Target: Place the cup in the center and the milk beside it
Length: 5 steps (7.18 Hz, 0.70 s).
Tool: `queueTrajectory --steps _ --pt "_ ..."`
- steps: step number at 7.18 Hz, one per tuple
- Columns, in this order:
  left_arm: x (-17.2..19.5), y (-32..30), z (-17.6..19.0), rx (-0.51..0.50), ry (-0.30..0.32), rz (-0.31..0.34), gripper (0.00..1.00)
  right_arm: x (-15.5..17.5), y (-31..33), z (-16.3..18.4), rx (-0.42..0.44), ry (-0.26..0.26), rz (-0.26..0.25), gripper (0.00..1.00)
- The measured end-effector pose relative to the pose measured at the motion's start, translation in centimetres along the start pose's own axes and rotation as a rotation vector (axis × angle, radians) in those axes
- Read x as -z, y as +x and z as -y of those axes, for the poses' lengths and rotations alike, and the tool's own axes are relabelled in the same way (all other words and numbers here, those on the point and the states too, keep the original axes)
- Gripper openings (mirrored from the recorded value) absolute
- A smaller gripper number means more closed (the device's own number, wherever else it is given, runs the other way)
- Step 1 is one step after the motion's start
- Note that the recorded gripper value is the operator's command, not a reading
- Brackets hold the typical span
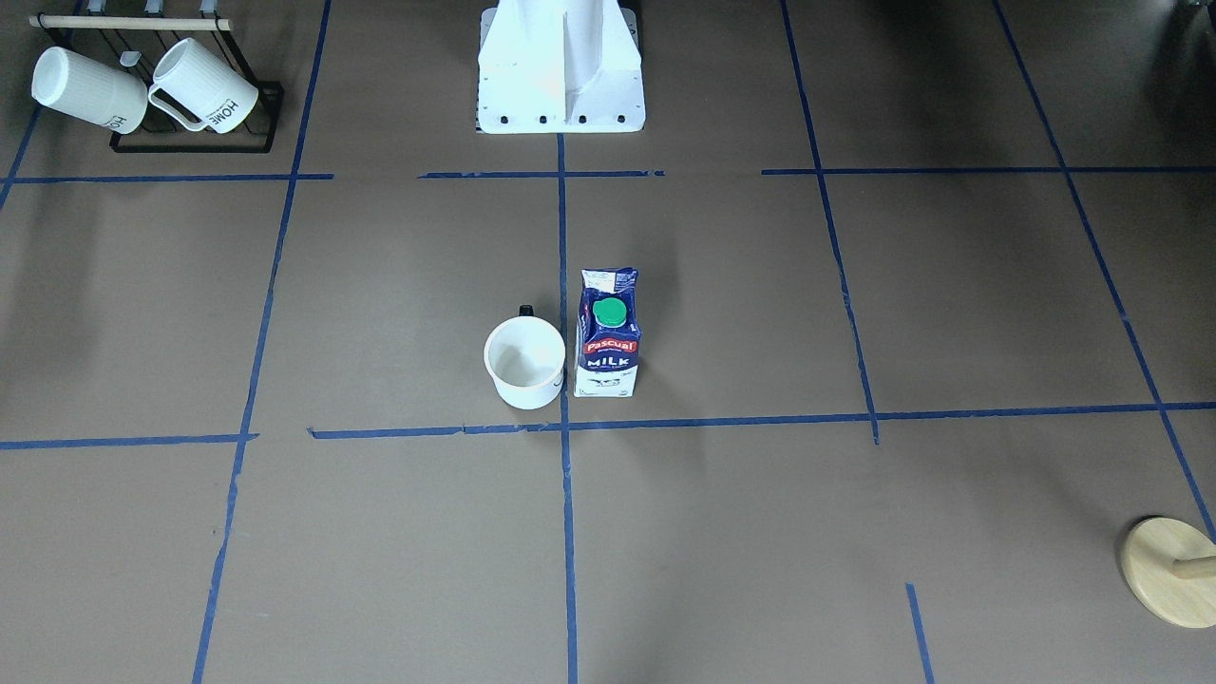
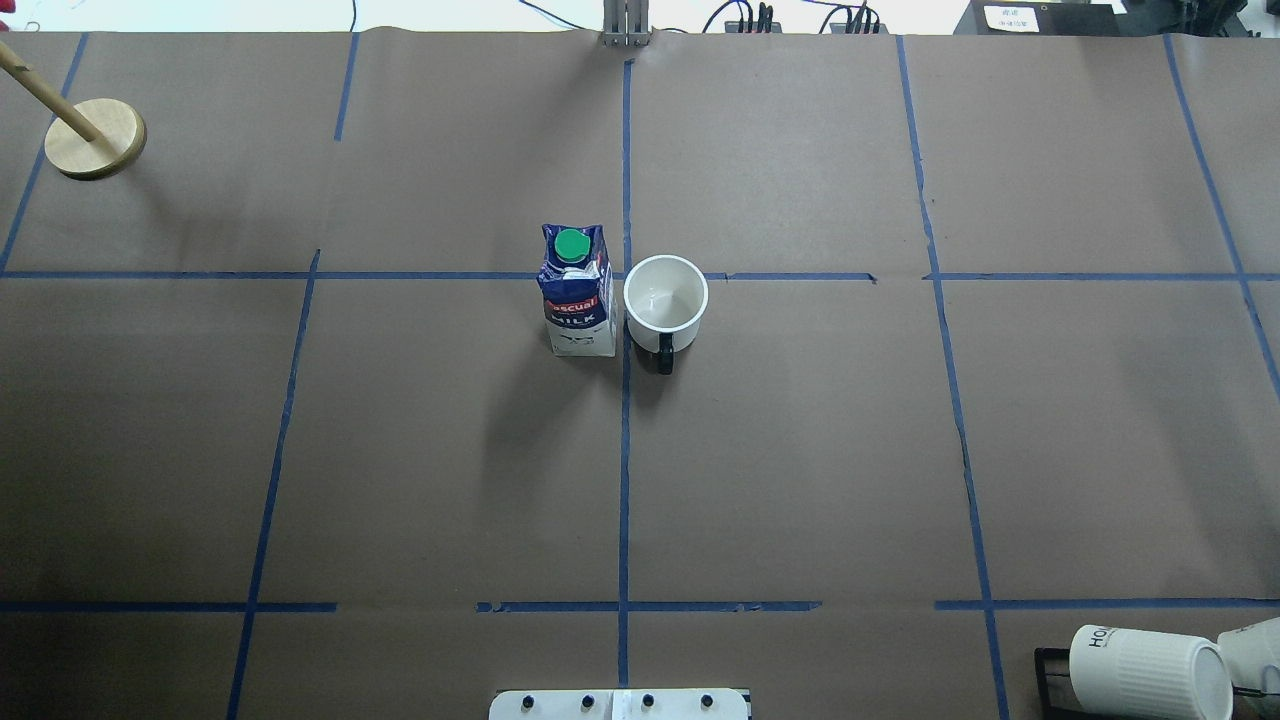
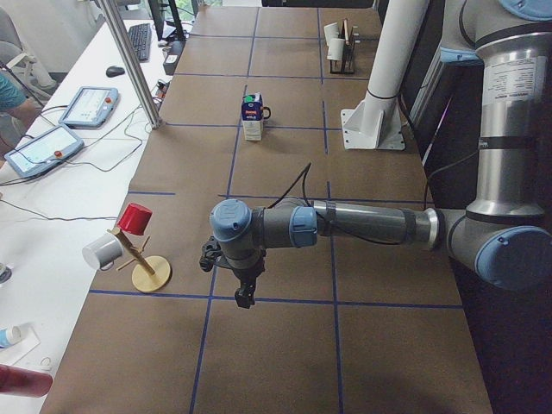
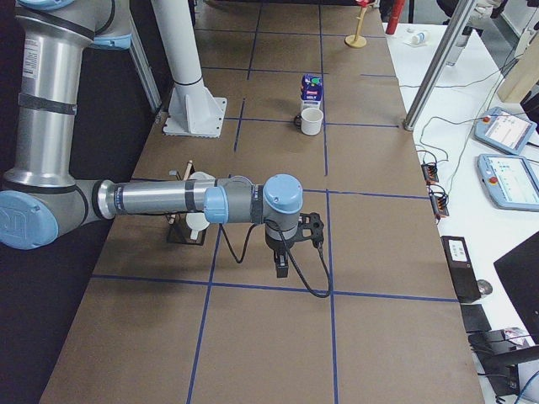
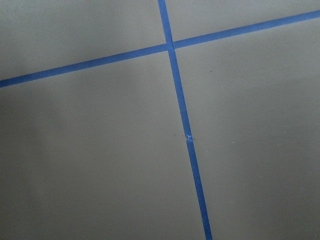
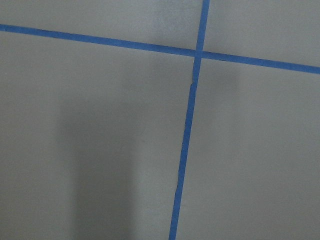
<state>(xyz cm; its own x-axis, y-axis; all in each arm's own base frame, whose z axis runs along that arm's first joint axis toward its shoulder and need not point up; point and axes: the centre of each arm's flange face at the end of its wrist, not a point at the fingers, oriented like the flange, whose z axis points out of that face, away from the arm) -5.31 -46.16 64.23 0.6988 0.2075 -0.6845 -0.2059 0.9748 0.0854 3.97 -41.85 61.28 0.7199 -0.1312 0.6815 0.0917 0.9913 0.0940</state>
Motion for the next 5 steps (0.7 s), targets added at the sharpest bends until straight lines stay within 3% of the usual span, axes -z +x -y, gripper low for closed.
queueTrajectory --steps 5 --pt "0.17 0.2 0.12 -0.006 0.005 0.001 1.0 -0.2 0.17 -0.05 -0.004 -0.005 -0.001 1.0"
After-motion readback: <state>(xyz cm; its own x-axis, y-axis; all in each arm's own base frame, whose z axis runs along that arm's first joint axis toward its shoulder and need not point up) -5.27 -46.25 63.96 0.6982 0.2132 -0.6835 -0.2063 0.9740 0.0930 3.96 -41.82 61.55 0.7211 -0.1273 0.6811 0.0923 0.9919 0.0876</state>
